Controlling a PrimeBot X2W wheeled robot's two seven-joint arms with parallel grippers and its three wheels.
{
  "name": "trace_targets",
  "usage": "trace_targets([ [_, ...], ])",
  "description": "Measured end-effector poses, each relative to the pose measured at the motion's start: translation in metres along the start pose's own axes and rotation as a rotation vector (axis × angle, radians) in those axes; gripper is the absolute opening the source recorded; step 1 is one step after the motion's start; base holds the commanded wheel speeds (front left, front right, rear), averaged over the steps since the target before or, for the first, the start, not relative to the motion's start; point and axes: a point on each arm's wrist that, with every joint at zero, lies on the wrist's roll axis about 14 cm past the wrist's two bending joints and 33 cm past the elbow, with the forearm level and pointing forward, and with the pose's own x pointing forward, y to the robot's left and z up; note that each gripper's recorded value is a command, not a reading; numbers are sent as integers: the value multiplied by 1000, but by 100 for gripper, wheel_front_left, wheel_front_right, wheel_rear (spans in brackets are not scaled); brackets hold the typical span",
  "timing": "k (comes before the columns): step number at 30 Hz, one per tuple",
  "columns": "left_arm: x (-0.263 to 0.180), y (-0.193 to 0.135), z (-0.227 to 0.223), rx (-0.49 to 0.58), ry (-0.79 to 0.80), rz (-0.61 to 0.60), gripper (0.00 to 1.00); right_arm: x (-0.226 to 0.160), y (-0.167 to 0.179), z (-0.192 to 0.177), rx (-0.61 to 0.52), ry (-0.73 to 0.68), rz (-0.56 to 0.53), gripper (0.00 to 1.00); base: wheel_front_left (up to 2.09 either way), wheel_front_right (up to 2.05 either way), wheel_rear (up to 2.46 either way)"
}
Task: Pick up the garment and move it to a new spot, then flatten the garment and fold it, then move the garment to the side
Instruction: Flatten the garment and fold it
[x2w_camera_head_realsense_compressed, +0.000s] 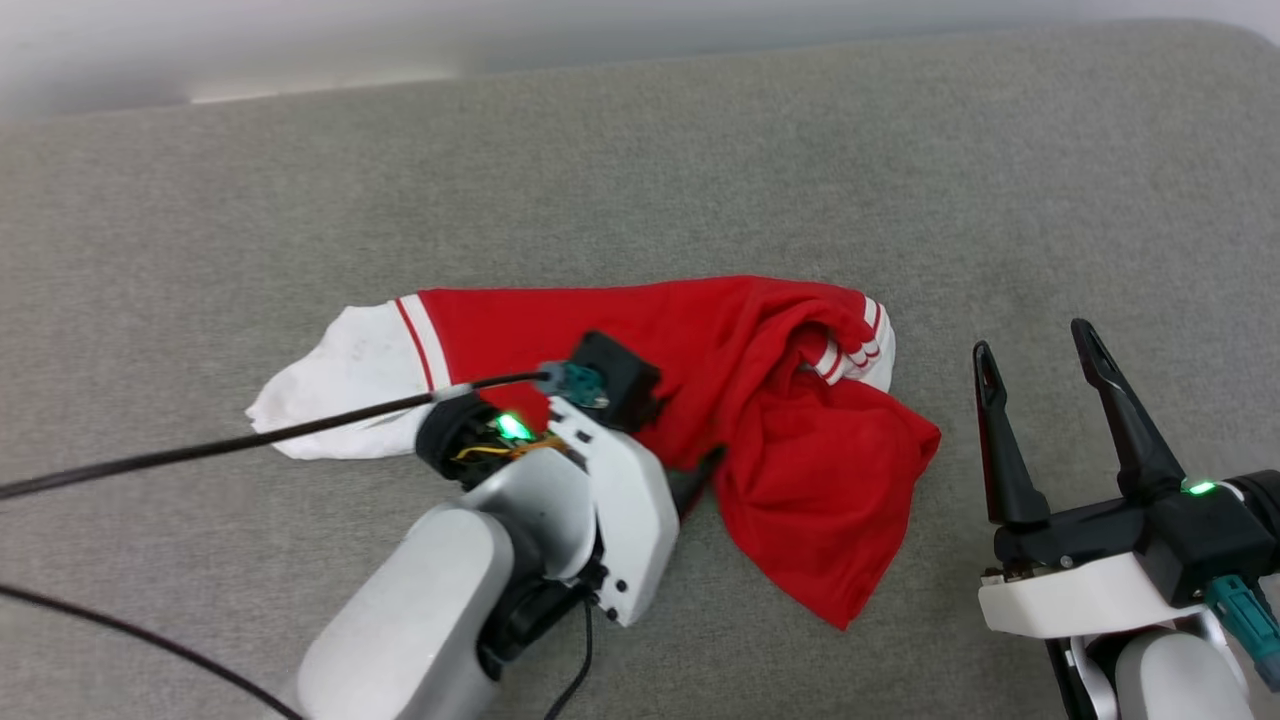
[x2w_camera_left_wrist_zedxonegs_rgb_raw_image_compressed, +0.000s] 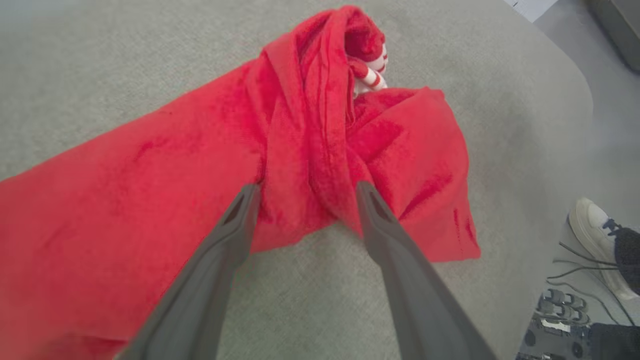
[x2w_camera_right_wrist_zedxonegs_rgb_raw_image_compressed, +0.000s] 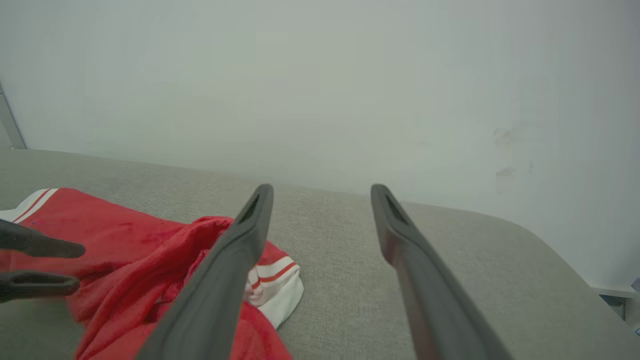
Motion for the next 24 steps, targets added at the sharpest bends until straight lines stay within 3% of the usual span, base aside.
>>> trace_targets([
  [6,27,-26,-16,2,104,-122,100,2,-9,-11,-2,25,-23,100,0,0,0],
  [12,45,-11,-41,37,179,-77,100,4,-12,-16,-5,37,-31,100,0,0,0],
  [13,46,-9,-46,40,193,-72,74,5,-13,-16,-7,38,-32,100,0,0,0],
  [14,47,-9,-49,39,197,-73,0,5,-13,-16,-9,38,-32,100,0,0,0],
  [19,40,-18,-45,39,154,-97,0,4,-13,-12,-10,29,-33,100,0,0,0],
  [24,16,-13,-14,95,12,-64,0,-1,-6,-2,-2,8,-15,100,0,0,0],
])
